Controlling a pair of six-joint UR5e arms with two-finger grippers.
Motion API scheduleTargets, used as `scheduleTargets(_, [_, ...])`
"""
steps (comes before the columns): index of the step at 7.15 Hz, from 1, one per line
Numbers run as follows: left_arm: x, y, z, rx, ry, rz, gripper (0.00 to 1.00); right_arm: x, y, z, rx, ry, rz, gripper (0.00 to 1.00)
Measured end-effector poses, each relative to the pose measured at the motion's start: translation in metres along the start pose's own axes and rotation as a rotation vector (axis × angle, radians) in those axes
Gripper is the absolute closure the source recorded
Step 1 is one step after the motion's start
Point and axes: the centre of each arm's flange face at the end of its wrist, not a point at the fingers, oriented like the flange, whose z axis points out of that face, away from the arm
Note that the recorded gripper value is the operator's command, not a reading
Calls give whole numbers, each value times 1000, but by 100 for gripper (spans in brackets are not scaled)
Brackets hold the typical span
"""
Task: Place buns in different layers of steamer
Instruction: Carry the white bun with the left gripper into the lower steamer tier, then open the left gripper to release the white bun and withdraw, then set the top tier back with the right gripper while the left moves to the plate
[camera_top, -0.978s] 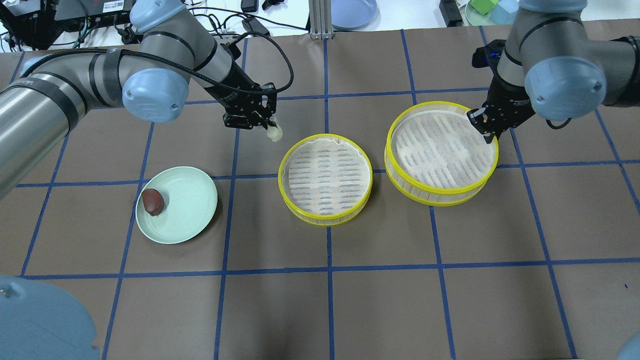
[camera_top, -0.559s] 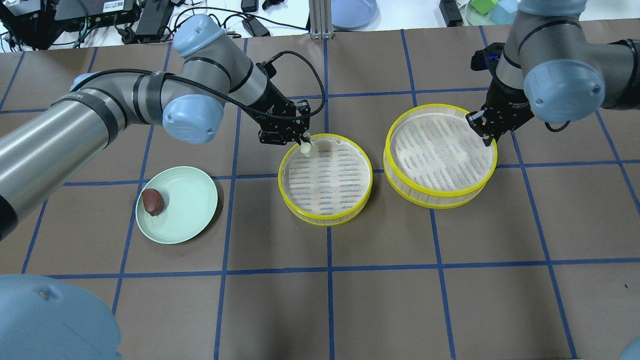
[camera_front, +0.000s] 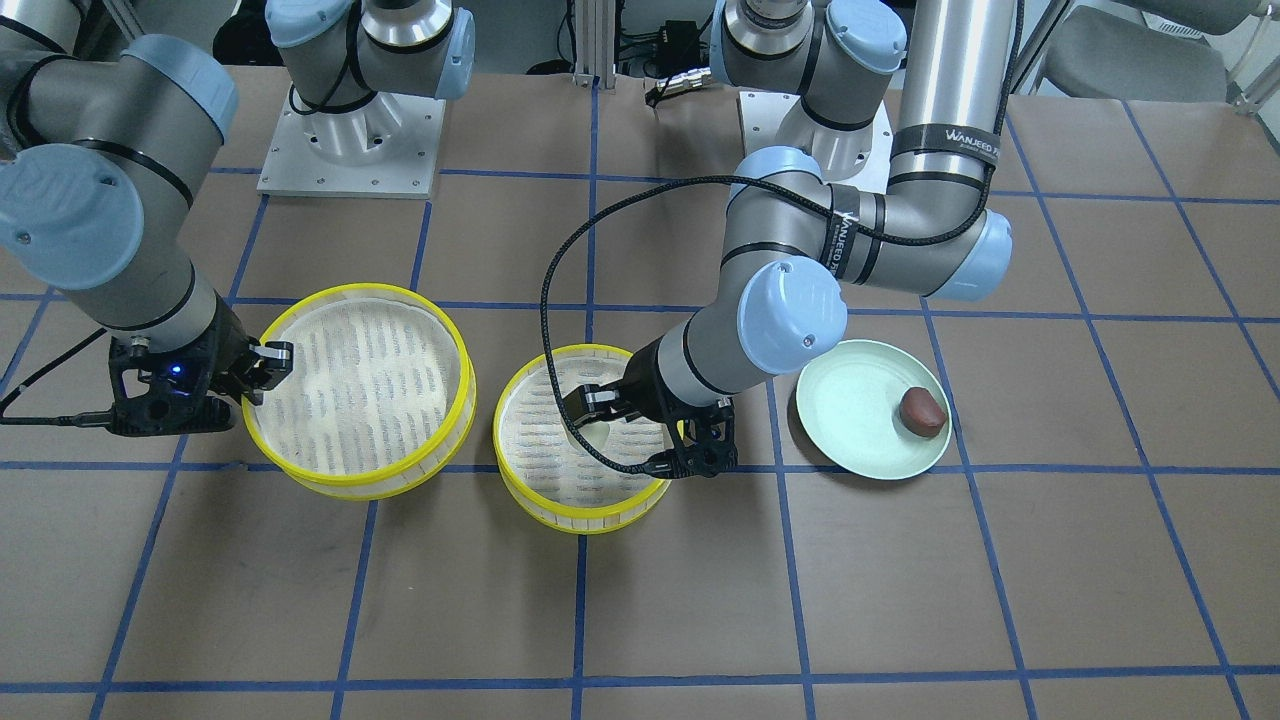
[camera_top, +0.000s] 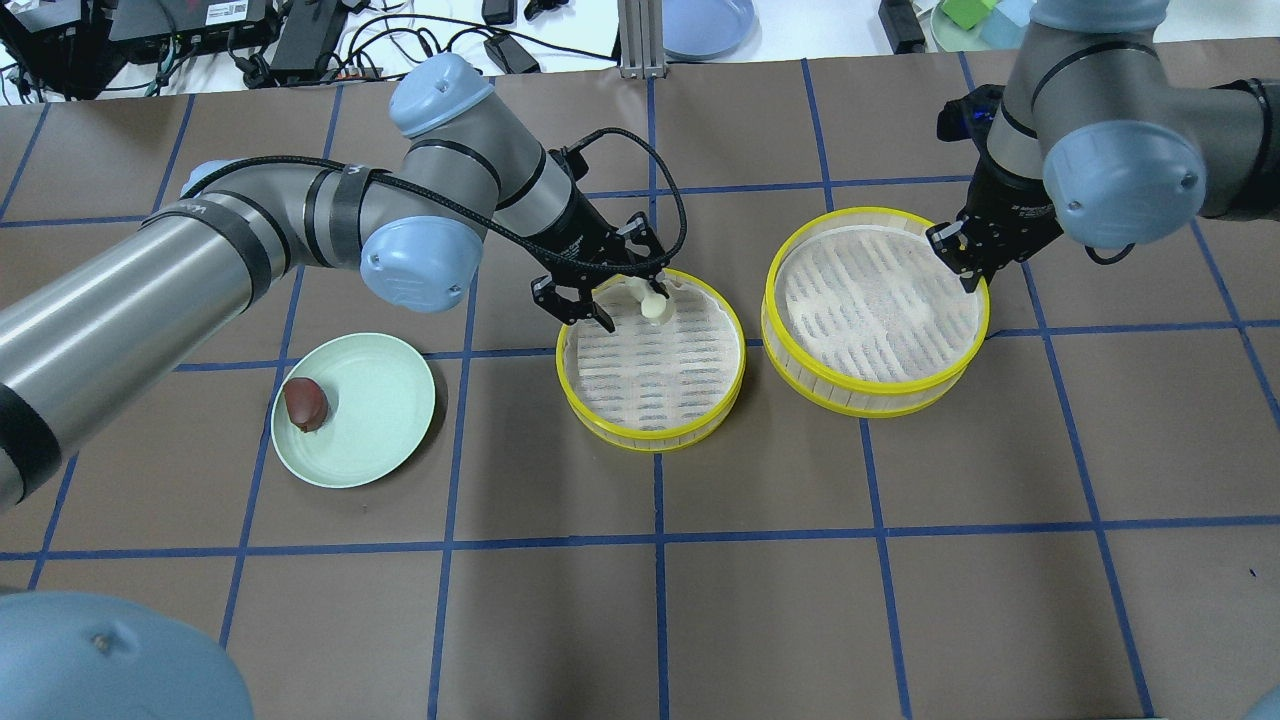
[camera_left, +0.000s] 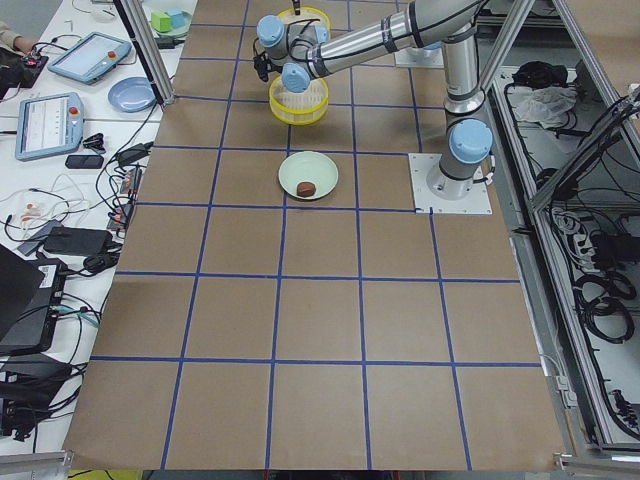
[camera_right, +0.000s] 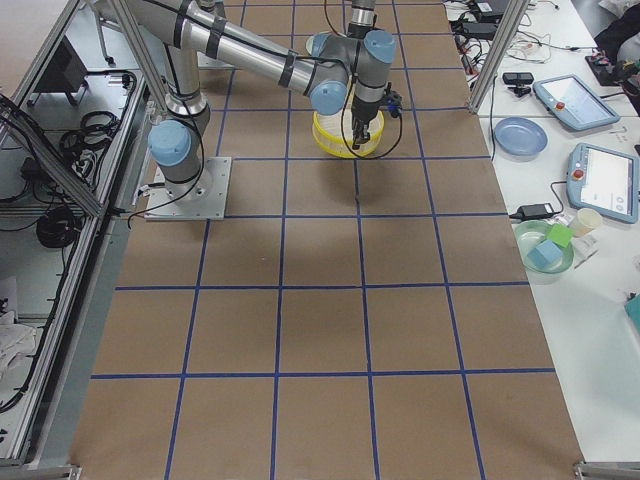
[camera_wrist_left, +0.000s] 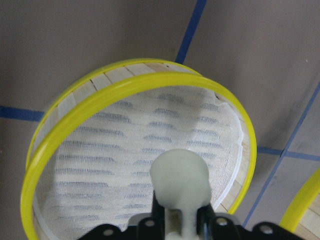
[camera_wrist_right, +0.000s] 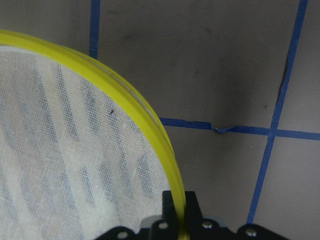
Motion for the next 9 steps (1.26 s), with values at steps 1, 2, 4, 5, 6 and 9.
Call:
scheduleTargets(1, [1,1,-4,7,-1,4,0,-12,0,-3,5,4,1,100])
scheduleTargets(2, [0,0,-5,19,-19,8,0,-26,1,-7,11,9,7,100])
scheduleTargets(4, [-4,-1,-10,46,-71,8,0,-44,3,-11,19,13,16,100])
scheduleTargets(5, [-11,-6,-20,70,-99,28,0,-52,4,-11,20,12,21,100])
scheduleTargets(6, [-30,-19,-41,104,-153,71,0,-71,5,-11,21,12,37,100])
scheduleTargets(9, [-134,-54,-124,104,-383,191,0,-154,10,-3,35,14,157,100])
